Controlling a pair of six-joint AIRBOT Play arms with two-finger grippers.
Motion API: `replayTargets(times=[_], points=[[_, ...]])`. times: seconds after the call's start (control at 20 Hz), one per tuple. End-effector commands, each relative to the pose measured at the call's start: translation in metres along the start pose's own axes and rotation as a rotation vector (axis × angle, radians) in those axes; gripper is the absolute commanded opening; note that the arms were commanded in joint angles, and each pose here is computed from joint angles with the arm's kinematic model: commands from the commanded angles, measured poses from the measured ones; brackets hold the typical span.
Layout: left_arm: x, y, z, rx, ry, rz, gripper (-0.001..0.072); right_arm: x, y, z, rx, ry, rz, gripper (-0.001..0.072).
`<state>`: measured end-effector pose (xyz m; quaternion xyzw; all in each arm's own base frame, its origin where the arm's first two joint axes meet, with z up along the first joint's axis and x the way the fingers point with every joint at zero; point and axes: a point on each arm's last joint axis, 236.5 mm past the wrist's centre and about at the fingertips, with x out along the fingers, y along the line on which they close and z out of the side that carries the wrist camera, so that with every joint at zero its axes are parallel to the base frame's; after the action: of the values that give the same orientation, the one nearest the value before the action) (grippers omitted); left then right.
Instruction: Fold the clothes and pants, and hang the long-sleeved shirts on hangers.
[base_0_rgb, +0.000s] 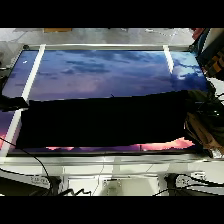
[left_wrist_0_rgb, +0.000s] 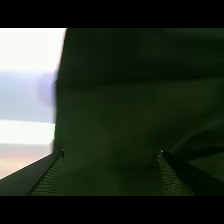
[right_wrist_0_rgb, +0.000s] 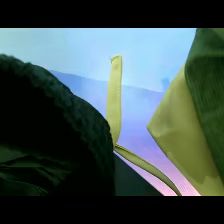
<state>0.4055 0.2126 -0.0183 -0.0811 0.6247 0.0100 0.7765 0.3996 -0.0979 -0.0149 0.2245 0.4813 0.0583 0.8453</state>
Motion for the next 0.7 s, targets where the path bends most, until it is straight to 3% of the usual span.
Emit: replayTargets(times=[0.0, 0.1, 0.25, 0.4, 0.65], points=[[-0.005, 0.032, -0.037, -0.119, 0.136, 0.108, 0.0623, 0.0, 0.0, 0.0, -0.002, 0.001, -0.003, 0.0029], [-0.009, 0.034, -0.054, -0.168, 0.175, 0.061, 0.0578, 0.0, -0.001, 0.0, -0.002, 0.0, -0.003, 0.0028], [-0.009, 0.02, -0.068, -0.298, 0.15, -0.139, 0.0561, 0.0, -0.002, 0.001, -0.003, -0.006, -0.008, 0.0028], [-0.004, 0.014, -0.067, -0.35, 0.039, -0.3, 0.0488, 0.0, -0.005, 0.005, -0.006, -0.019, -0.024, 0.0028], [0.015, 0.031, -0.06, -0.31, -0.047, -0.252, 0.0488, -0.001, -0.014, 0.012, -0.013, -0.051, -0.06, 0.0029]])
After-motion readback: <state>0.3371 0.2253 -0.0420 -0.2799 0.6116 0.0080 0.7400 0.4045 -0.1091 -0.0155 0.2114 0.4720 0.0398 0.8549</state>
